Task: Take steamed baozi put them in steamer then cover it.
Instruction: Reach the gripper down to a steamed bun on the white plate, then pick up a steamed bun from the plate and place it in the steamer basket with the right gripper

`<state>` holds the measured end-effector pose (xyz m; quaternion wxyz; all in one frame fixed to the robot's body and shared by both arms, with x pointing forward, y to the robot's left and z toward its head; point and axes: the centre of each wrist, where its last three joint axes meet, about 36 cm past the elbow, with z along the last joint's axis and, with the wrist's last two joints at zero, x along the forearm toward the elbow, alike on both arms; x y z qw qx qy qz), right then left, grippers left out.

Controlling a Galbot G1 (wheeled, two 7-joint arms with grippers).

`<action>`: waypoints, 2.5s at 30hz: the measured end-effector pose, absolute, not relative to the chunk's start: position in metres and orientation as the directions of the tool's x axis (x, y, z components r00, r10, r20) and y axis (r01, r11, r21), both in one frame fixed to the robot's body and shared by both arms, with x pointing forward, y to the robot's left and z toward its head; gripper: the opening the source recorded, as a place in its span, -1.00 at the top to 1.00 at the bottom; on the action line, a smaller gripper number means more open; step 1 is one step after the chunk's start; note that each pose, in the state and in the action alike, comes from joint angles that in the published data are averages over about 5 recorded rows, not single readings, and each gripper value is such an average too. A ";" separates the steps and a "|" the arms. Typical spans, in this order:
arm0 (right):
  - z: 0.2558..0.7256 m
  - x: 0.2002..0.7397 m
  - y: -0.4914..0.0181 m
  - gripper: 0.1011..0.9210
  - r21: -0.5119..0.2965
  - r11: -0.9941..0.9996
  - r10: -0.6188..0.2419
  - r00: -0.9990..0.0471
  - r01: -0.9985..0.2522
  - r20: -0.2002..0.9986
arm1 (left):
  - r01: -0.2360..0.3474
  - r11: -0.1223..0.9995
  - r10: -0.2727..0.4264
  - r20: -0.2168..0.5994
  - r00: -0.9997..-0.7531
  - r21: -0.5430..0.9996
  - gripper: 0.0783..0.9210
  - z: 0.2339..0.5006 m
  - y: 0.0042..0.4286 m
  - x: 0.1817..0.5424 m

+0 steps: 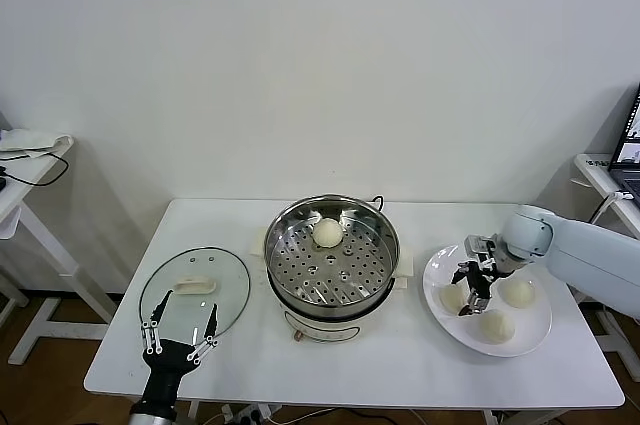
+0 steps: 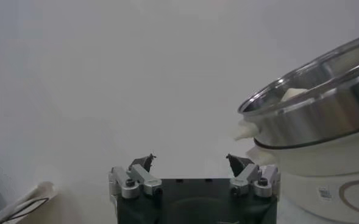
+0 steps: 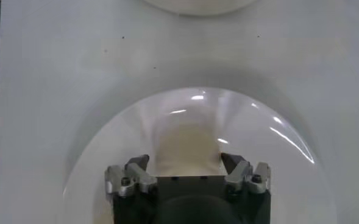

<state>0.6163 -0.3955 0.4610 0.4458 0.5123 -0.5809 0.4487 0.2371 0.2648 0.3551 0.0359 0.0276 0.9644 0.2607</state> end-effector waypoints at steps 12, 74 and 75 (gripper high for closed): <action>0.478 0.622 -0.396 -0.23 -0.070 0.050 -0.197 -0.079 -0.996 0.977 | 0.031 0.863 0.071 -0.060 -0.996 0.503 -0.77 0.356 0.265 0.239; 0.606 0.642 -0.003 -0.27 -0.132 -0.432 -0.206 -0.045 -0.892 0.978 | 0.018 0.878 0.088 -0.125 -0.988 0.478 -0.77 0.370 0.262 0.256; 0.604 0.641 -0.001 -0.29 -0.135 -0.432 -0.207 -0.047 -0.892 0.977 | 0.018 0.879 0.087 -0.124 -0.988 0.477 -0.77 0.370 0.262 0.256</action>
